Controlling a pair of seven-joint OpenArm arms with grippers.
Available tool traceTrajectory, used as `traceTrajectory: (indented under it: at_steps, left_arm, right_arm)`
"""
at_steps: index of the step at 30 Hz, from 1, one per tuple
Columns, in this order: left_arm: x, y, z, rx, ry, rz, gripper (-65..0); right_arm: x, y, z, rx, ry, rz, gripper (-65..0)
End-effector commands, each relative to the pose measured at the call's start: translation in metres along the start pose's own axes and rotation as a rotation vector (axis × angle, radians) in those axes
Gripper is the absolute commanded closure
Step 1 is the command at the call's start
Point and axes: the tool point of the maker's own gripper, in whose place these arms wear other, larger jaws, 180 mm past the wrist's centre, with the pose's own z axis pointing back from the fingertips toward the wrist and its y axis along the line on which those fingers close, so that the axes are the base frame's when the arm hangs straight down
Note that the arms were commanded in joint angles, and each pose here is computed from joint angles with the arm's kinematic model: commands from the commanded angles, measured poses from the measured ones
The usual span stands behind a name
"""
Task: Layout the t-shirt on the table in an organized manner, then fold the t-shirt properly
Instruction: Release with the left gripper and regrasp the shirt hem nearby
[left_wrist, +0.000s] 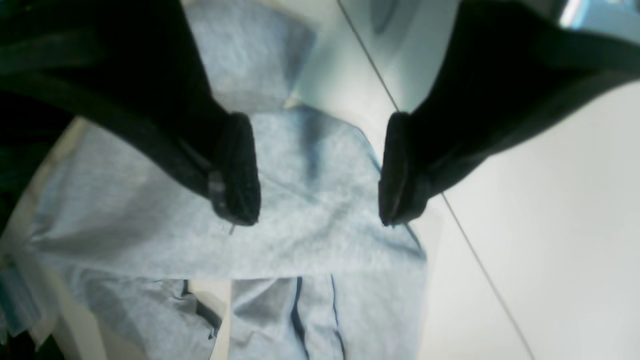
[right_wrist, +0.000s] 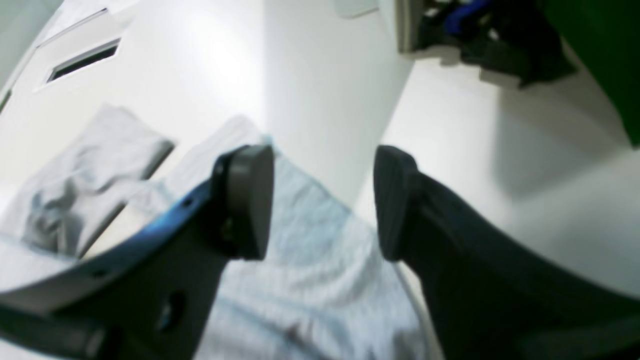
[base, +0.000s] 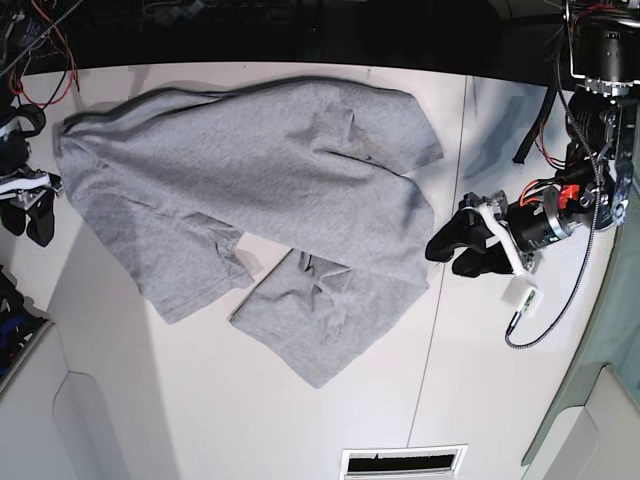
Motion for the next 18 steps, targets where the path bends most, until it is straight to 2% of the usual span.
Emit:
traceTrajectory:
  at_steps: [1, 5, 10, 14, 18]
  left_arm:
    - [0.025, 0.008, -0.001, 0.018, -0.057, -0.028, -41.1]
    - [0.043, 0.031, -0.029, 0.100, -0.038, -0.061, -41.1]
    - [0.057, 0.056, -0.062, 0.189, -0.001, -0.032, -41.0]
    - [0.043, 0.063, -0.086, 0.223, 0.056, 0.040, -41.0]
    - [0.019, 0.053, -0.105, 0.201, 0.109, 0.098, -40.7]
  right_arm:
    - [0.019, 0.000, -0.006, -0.001, -0.054, 0.009, -31.7]
    - [0.005, -0.002, -0.037, -0.019, 0.006, 0.003, -31.7]
    - [-0.044, 0.009, -0.074, 0.007, 0.130, -0.018, -31.7]
    - [-0.085, 0.028, -0.089, 0.047, 0.263, 0.032, -31.7]
    - [-0.102, 0.044, -0.091, 0.090, 0.313, 0.056, -31.6]
